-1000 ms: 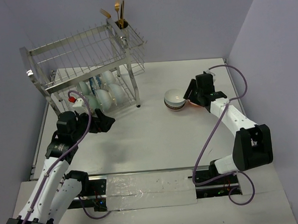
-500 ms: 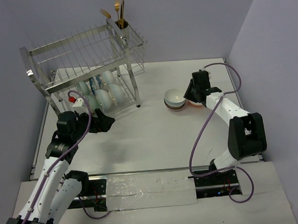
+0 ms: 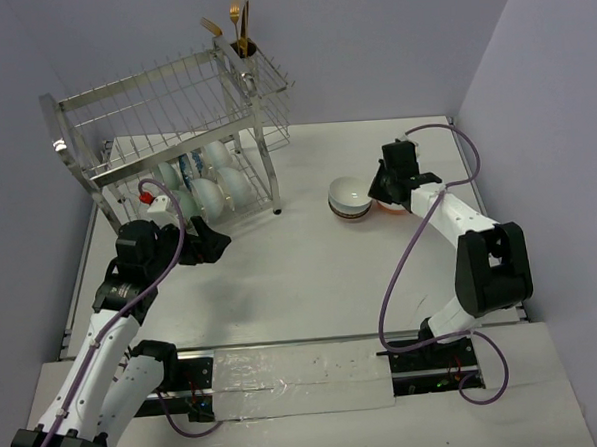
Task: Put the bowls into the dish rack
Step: Pick up the bowl from the bowl.
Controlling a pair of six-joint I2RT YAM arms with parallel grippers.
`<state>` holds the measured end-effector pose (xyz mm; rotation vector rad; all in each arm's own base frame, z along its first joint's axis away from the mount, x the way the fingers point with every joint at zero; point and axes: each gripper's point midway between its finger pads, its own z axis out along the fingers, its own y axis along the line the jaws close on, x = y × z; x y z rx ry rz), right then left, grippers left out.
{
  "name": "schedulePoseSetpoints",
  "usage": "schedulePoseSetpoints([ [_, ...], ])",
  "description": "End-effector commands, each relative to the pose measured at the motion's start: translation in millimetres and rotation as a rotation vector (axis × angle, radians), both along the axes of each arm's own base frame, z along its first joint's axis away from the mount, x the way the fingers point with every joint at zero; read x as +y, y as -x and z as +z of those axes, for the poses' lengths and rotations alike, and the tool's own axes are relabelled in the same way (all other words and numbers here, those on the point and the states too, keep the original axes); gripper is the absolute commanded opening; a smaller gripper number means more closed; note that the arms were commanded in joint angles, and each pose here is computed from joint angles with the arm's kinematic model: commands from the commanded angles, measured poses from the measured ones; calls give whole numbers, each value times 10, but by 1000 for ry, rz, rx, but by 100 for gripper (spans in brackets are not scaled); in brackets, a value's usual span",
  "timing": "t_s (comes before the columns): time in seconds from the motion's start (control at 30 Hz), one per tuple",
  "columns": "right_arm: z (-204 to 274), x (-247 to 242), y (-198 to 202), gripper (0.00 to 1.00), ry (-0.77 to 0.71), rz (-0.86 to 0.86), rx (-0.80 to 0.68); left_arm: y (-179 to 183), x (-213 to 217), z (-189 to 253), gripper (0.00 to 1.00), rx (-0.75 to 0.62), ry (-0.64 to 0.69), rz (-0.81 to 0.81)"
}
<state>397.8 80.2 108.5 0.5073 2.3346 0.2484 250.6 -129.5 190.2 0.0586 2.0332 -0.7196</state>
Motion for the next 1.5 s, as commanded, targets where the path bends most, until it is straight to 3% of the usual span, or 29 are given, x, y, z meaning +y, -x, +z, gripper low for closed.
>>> schedulePoseSetpoints([
  [0.0, 455, 108, -121, 0, -3, 42, -123, -42, -9, 130, 99, -50, -4, -14],
  [0.2, 519, 135, -97, 0, 13, 70, -113, -43, -1, 127, 99, -50, -4, -10],
  [0.87, 124, 197, 33, 25, 49, 158, 124, -45, 16, 102, 99, -43, -8, -2],
  [1.07, 69, 184, 58, 28, 59, 165, 163, -50, 21, 94, 99, -38, -9, 0],
  [1.13, 72, 185, 54, 27, 60, 166, 163, -52, 21, 90, 99, -36, -9, 0],
  [1.37, 350, 182, 12, 1, 51, 155, 81, -53, 27, 80, 99, -32, -11, 3],
  [1.47, 532, 191, -17, 0, 42, 151, 19, -58, 34, 83, 99, -33, -9, 6],
])
